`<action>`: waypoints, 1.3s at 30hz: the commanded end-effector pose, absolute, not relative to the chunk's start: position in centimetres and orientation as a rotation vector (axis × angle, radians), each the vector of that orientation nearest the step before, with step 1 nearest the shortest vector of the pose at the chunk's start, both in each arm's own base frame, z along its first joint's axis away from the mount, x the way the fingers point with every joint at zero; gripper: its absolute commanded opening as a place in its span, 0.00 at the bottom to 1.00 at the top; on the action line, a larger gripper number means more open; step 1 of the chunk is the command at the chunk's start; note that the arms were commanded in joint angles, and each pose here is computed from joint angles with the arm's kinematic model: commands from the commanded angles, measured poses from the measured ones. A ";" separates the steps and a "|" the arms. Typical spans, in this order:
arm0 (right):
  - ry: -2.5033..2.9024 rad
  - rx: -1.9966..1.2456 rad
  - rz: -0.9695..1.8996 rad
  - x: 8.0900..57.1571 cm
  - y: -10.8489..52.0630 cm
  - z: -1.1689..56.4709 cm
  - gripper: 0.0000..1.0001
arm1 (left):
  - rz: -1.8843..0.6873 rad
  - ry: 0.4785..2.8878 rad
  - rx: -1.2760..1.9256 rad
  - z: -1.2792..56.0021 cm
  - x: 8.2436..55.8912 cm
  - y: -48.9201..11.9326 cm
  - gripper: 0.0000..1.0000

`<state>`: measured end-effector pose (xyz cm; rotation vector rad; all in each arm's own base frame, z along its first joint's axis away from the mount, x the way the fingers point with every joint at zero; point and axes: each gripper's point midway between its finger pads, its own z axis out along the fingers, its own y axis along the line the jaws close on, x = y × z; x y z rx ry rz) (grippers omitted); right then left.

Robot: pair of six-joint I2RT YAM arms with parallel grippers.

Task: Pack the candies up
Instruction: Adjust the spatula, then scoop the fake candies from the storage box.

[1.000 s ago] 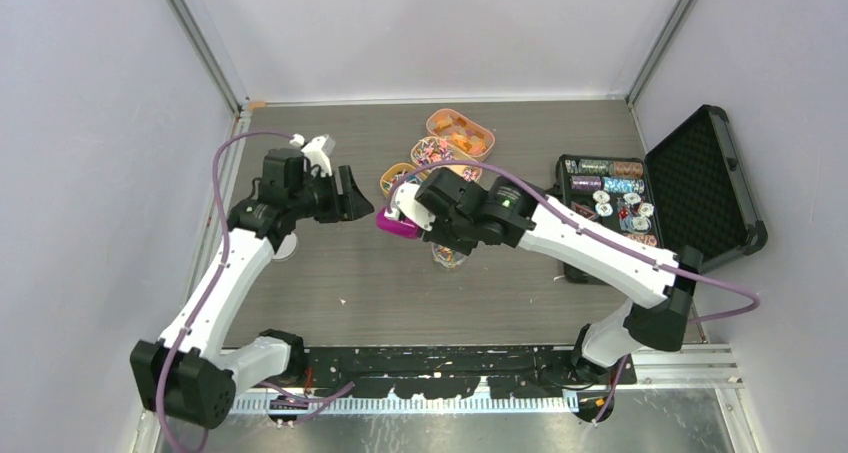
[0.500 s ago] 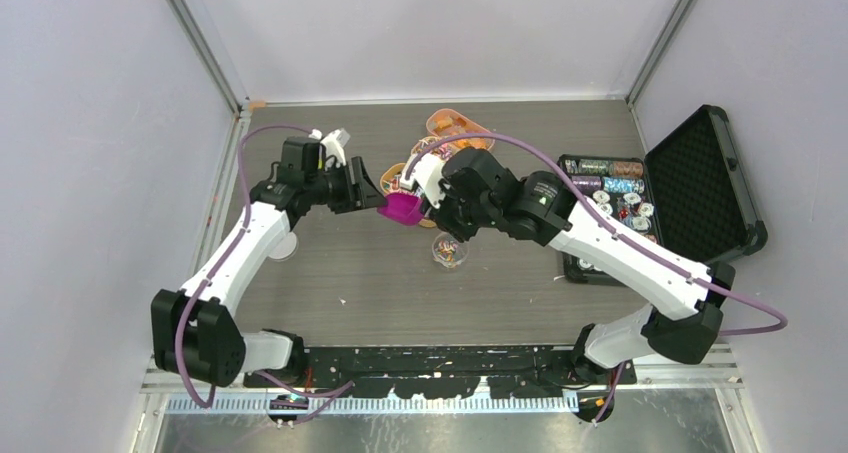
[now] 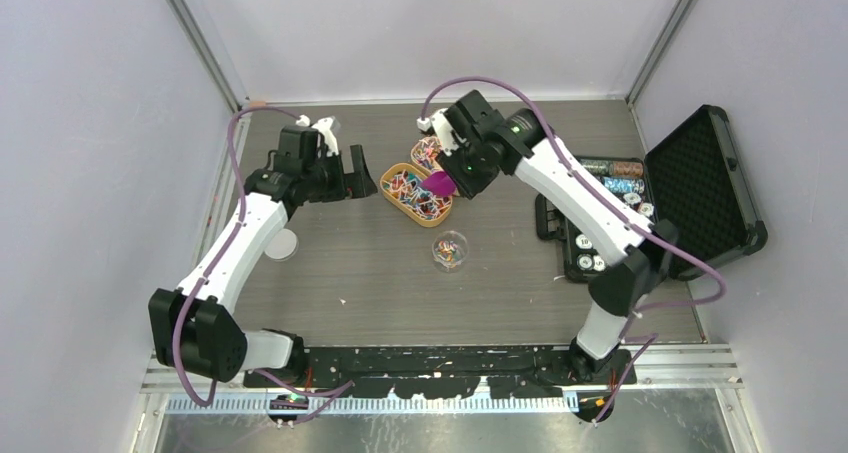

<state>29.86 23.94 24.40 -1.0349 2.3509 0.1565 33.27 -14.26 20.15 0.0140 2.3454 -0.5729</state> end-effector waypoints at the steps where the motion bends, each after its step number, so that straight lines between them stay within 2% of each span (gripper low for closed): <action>1: 2.472 -1.076 0.061 30.0 23.3 24.0 0.00 | -0.490 2.322 0.039 20.8 33.0 -13.0 1.00; 10: 2.576 -1.112 -0.074 32.1 23.8 21.5 0.01 | -0.423 2.303 0.106 19.7 30.8 -11.7 1.00; 20: 2.679 -1.164 -0.152 31.8 23.7 18.8 0.00 | -0.459 2.251 0.124 20.8 30.2 -12.0 1.00; 39: 2.481 -1.158 -0.102 34.2 26.0 15.9 0.00 | -0.420 2.230 0.133 21.2 29.9 -11.3 1.00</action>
